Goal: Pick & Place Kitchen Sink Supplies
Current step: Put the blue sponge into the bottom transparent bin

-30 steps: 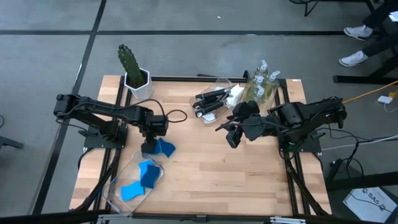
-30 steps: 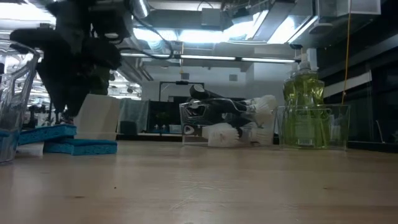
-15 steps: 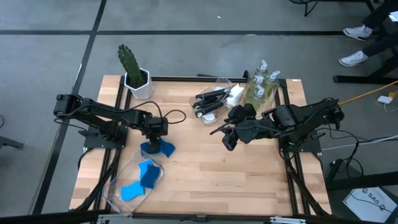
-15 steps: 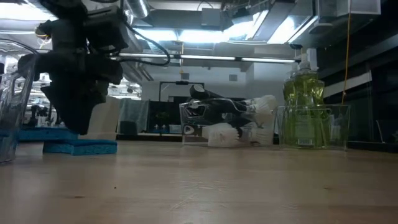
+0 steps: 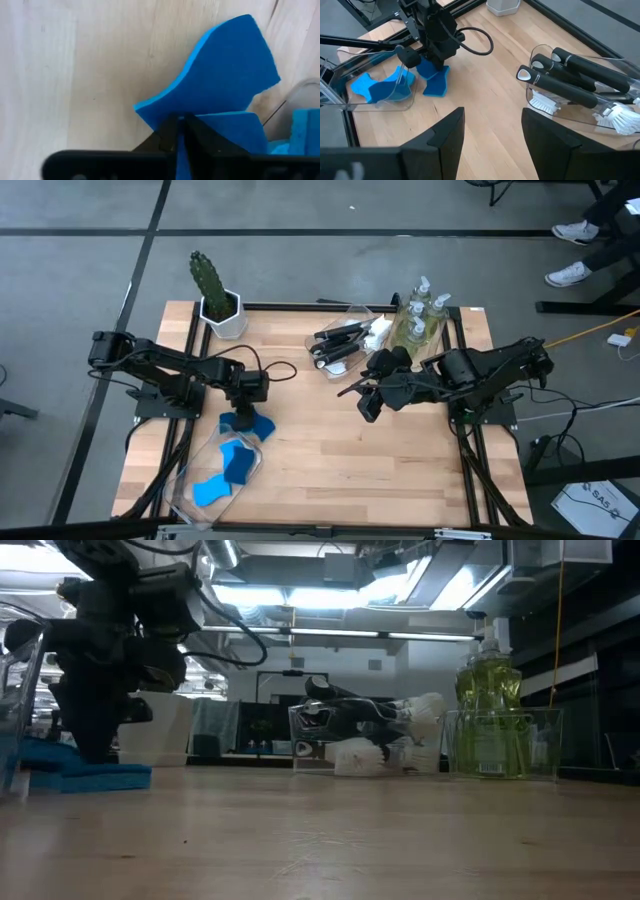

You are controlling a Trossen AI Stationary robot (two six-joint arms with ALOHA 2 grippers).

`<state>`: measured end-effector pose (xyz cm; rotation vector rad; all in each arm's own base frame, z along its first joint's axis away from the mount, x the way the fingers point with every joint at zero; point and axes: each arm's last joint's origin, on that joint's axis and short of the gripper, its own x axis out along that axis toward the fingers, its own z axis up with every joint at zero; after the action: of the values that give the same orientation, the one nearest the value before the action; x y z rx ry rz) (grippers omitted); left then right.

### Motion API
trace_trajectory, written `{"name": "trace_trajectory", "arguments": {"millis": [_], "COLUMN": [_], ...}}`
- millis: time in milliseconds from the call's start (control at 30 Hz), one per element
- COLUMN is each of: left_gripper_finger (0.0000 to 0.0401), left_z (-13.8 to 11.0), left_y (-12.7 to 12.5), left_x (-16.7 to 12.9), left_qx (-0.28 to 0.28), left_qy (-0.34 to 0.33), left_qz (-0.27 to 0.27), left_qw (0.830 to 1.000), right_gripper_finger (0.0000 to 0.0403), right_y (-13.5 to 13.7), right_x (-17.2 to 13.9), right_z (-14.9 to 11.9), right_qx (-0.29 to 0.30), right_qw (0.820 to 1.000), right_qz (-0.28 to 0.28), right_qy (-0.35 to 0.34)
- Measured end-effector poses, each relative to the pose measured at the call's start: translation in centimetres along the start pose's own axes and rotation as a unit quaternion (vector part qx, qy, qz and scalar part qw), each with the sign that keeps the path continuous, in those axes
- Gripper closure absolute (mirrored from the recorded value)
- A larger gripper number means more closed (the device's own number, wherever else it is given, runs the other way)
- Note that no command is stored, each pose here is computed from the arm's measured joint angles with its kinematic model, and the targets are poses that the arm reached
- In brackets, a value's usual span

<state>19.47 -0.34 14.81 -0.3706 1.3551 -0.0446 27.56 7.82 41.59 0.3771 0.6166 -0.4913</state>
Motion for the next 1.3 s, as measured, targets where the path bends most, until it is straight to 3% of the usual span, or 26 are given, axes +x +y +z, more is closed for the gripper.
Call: {"name": "trace_trajectory", "arguments": {"millis": [300, 633, 867, 1033, 1300], "left_gripper_finger": [0.0399, 0.0399, 0.0399, 0.0399, 0.0399], "left_z": [1.3, 5.5, 6.9, 6.5, 2.6], "left_y": [-0.6, -3.0, -6.4, -9.1, -13.6], "left_x": [-1.2, -6.5, -11.9, -15.4, -15.7], "left_qx": [0.005, 0.043, 0.083, 0.109, 0.062], "left_qy": [-0.022, -0.127, -0.167, -0.189, -0.080], "left_qz": [-0.008, -0.010, -0.032, -0.063, -0.148], "left_qw": [1.000, 0.991, 0.982, 0.974, 0.984], "right_gripper_finger": [0.0207, 0.0207, 0.0207, 0.0207, 0.0207], "right_y": [0.0, 0.0, 0.0, 0.0, 0.0], "right_x": [0.0, 0.0, 0.0, 0.0, 0.0], "right_z": [0.0, 0.0, 0.0, 0.0, 0.0], "right_qx": [0.000, 0.001, -0.001, -0.012, -0.015], "right_qw": [1.000, 1.000, 1.000, 1.000, 1.000], "right_qz": [0.000, 0.000, 0.000, 0.000, -0.001], "right_qy": [0.000, 0.000, 0.000, -0.001, -0.002]}}
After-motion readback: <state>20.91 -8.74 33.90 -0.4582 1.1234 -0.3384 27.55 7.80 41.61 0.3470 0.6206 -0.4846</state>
